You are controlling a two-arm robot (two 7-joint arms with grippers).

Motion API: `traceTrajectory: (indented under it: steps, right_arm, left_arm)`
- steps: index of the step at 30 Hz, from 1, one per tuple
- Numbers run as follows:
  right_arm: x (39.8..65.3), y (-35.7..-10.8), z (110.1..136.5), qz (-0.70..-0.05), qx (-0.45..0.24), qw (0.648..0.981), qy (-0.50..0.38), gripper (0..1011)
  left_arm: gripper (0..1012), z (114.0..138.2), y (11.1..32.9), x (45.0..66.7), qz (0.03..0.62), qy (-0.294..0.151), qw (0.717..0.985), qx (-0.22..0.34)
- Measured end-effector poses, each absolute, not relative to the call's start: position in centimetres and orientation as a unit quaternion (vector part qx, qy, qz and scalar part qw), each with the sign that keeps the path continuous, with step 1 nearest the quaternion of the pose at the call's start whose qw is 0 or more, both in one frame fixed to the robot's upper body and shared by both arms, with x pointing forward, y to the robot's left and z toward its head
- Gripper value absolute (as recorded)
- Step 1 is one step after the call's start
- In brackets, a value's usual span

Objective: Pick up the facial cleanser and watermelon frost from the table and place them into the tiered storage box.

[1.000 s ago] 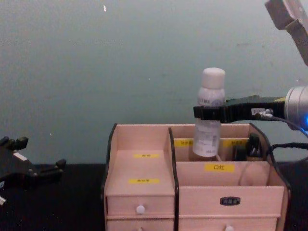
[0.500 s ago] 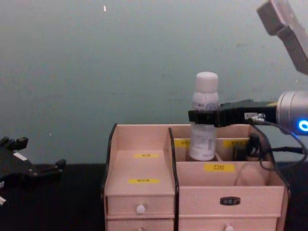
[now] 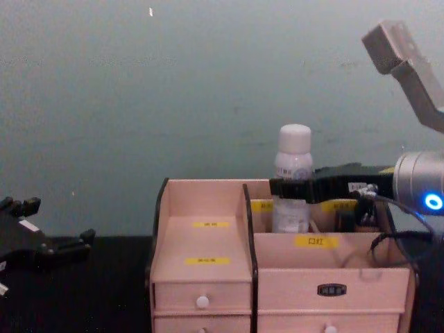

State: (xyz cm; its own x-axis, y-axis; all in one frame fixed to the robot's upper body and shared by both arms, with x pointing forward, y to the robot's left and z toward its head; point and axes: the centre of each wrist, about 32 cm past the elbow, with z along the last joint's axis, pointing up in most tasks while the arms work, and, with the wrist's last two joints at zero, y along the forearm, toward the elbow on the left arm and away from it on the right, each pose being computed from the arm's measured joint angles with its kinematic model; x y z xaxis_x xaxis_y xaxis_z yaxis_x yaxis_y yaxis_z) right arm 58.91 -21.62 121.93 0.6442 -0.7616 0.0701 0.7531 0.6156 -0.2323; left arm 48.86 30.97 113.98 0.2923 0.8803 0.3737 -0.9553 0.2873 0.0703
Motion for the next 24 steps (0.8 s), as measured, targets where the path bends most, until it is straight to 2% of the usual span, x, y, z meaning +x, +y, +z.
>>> traceTrajectory:
  steps: [11,24]
  right_arm:
    - [58.9,-21.4,120.7,-0.424,-0.129,0.896,0.028,597]
    - [58.8,-21.4,120.4,-0.427,-0.130,0.894,0.027,597]
  left_arm:
    - [1001,114.0,31.0,48.9,0.580,-0.132,0.791,0.141]
    - [1001,114.0,31.0,48.9,0.580,-0.132,0.791,0.142]
